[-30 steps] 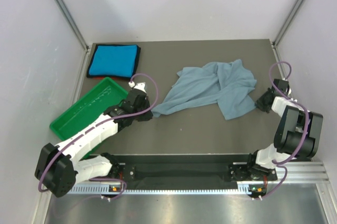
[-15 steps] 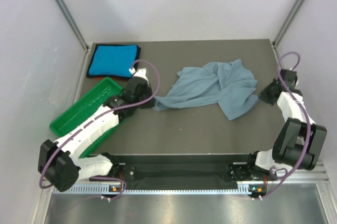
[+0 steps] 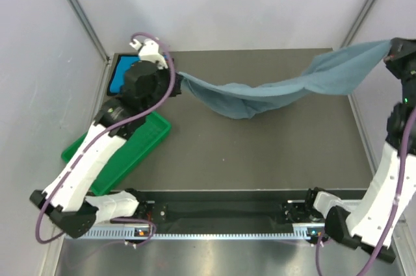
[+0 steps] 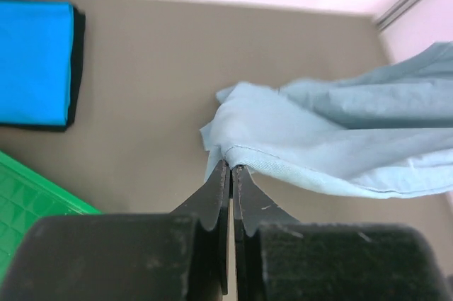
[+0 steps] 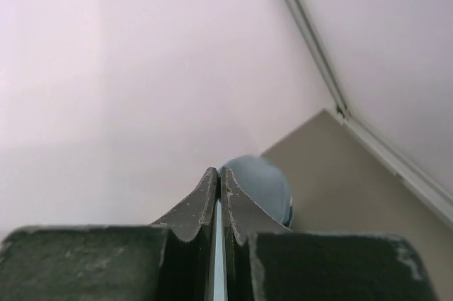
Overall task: Fold and stack the t-shirts
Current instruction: Flatten the tshirt out
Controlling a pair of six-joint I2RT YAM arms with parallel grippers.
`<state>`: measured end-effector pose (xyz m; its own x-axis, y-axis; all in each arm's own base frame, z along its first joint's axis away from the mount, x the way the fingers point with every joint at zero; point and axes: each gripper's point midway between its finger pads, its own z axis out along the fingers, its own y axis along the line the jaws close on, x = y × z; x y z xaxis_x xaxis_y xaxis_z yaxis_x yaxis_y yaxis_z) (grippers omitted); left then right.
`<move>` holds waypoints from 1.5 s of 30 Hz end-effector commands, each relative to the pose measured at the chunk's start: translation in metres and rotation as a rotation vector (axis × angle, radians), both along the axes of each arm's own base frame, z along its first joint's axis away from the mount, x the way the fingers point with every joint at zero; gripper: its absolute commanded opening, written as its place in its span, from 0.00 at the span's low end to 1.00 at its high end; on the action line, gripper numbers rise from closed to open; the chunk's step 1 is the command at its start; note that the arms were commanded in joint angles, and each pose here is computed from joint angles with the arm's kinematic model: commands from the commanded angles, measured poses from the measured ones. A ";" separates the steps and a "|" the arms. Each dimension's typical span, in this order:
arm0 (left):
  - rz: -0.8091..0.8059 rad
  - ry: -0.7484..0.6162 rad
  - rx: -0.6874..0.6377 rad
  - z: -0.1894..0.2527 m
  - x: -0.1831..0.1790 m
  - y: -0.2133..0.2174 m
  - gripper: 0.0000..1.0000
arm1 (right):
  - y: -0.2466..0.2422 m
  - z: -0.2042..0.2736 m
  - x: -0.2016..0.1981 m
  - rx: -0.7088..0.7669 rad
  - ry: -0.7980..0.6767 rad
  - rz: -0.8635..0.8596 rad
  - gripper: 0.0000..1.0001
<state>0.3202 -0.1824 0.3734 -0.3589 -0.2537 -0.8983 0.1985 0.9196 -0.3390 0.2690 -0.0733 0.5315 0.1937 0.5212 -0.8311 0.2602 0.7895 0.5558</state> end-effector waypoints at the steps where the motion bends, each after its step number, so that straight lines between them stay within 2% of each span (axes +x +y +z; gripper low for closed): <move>1: -0.032 -0.201 -0.133 0.089 -0.053 0.030 0.00 | 0.006 0.025 -0.073 -0.056 -0.026 -0.115 0.00; 6: -0.141 -0.339 -0.355 0.147 -0.118 0.045 0.00 | 0.022 0.078 -0.189 -0.077 -0.274 -0.270 0.00; 11: -0.264 -0.402 -0.503 0.180 -0.171 0.053 0.00 | 0.033 0.103 -0.298 -0.018 -0.573 -0.304 0.00; 15: -0.357 -0.458 -0.576 0.206 -0.200 0.055 0.00 | 0.007 0.102 -0.326 0.104 -0.662 -0.285 0.00; 17: -0.363 -0.477 -0.581 0.215 -0.203 0.056 0.00 | -0.001 0.104 -0.314 0.103 -0.649 -0.237 0.00; 19: -0.330 -0.479 -0.543 0.213 -0.188 0.053 0.00 | -0.004 0.107 -0.294 0.089 -0.618 -0.195 0.00; 21: -0.294 -0.459 -0.498 0.201 -0.168 0.047 0.00 | 0.000 0.104 -0.239 0.042 -0.507 -0.131 0.00; 22: -0.280 -0.450 -0.456 0.193 -0.153 0.040 0.00 | 0.003 0.102 -0.217 0.021 -0.467 -0.112 0.00; 23: -0.220 -0.428 -0.425 0.179 -0.133 0.040 0.00 | 0.011 0.089 -0.170 -0.024 -0.360 -0.086 0.00; 25: -0.156 -0.397 -0.334 0.156 -0.097 0.031 0.00 | 0.016 0.084 -0.128 -0.058 -0.305 -0.091 0.00; 26: -0.082 -0.395 -0.304 0.149 -0.078 0.035 0.00 | 0.022 0.066 -0.088 -0.121 -0.210 -0.097 0.00; 27: -0.044 -0.367 -0.260 0.132 -0.059 0.031 0.00 | 0.024 0.073 -0.071 -0.139 -0.235 -0.107 0.00; 28: -0.015 -0.327 -0.189 0.111 -0.032 0.022 0.00 | 0.026 0.069 -0.053 -0.168 -0.216 -0.114 0.00; 29: 0.016 -0.331 -0.166 0.108 -0.017 0.020 0.00 | 0.030 0.053 -0.017 -0.230 -0.142 -0.122 0.00; 30: 0.034 -0.291 -0.116 0.088 0.009 0.008 0.00 | 0.029 0.057 -0.002 -0.238 -0.155 -0.145 0.00; 31: 0.045 -0.290 -0.081 0.082 0.024 0.007 0.00 | 0.034 0.041 0.035 -0.260 -0.093 -0.144 0.00; 32: 0.057 -0.314 -0.087 0.091 0.035 0.006 0.00 | 0.029 0.042 0.049 -0.255 -0.092 -0.161 0.00; 33: 0.072 -0.272 -0.057 0.074 0.060 -0.001 0.00 | 0.034 0.042 0.066 -0.255 -0.096 -0.117 0.00; 34: 0.107 -0.267 -0.053 0.075 0.074 0.008 0.00 | 0.027 0.028 0.099 -0.251 -0.049 -0.118 0.00; 35: 0.129 -0.299 -0.075 0.097 0.083 0.013 0.00 | 0.026 0.045 0.102 -0.232 -0.091 -0.107 0.00; 36: 0.170 -0.272 -0.059 0.087 0.105 0.021 0.00 | 0.031 0.047 0.113 -0.206 -0.102 -0.063 0.00; 38: 0.201 -0.323 -0.102 0.117 0.116 0.031 0.00 | 0.030 0.064 0.130 -0.170 -0.146 -0.041 0.00; 40: 0.214 -0.334 -0.111 0.125 0.129 0.037 0.00 | 0.023 0.072 0.136 -0.153 -0.162 -0.018 0.00; 41: 0.213 -0.373 -0.128 0.145 0.126 0.039 0.00 | 0.017 0.084 0.135 -0.122 -0.197 -0.019 0.00; 45: 0.139 -0.431 -0.169 0.172 0.105 0.033 0.00 | 0.009 0.093 0.115 -0.048 -0.232 0.041 0.00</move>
